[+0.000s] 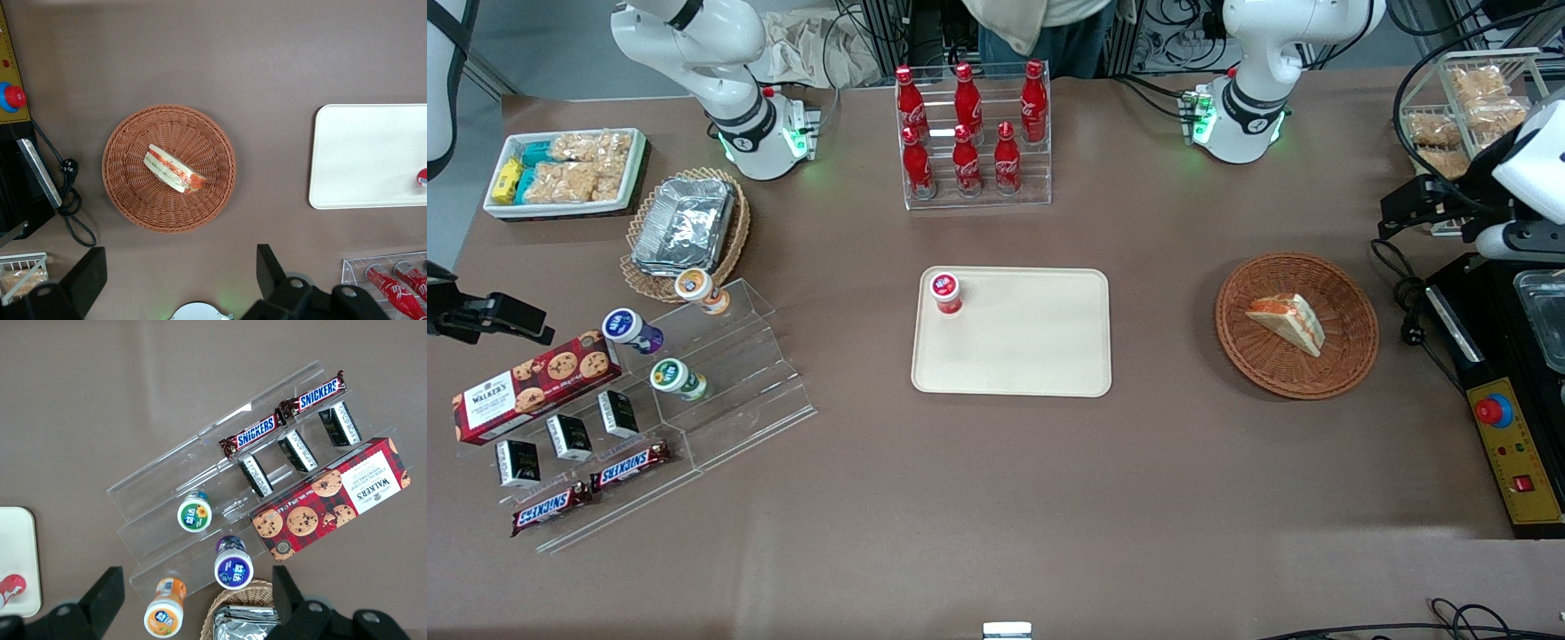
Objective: Place sandwich from basket to tray
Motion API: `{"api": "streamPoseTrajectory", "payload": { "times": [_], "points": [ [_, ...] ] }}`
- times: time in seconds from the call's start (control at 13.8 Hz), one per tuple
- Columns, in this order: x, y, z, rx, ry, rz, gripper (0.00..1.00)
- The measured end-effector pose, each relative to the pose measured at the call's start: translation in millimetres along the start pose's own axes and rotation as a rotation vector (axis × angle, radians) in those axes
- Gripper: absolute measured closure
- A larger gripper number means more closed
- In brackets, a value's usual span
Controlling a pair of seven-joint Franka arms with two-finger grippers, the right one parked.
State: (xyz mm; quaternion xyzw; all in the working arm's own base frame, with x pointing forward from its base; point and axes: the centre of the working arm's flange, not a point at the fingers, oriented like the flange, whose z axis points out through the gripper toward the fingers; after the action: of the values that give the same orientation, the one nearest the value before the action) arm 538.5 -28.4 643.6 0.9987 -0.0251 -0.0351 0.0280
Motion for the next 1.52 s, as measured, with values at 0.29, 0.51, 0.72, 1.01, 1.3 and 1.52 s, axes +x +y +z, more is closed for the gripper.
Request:
{"api": "streamPoseTrajectory", "payload": {
  "times": [0.29,0.51,0.72,1.01,1.3,1.52],
  "points": [
    [1.0,-4.9,1.4,0.021,-0.004,-0.024,0.0],
    [1.3,-2.8,11.4,0.072,-0.031,-0.298,0.0],
    [-6.6,7.5,25.8,0.097,-0.056,-0.592,0.0],
    [-27.5,-4.0,58.3,0.086,-0.024,-0.665,0.0],
    [-24.9,-10.4,176.1,0.066,0.025,-0.697,0.0],
    [-24.1,-14.0,249.8,0.074,0.019,-0.718,0.0]
  ]
}}
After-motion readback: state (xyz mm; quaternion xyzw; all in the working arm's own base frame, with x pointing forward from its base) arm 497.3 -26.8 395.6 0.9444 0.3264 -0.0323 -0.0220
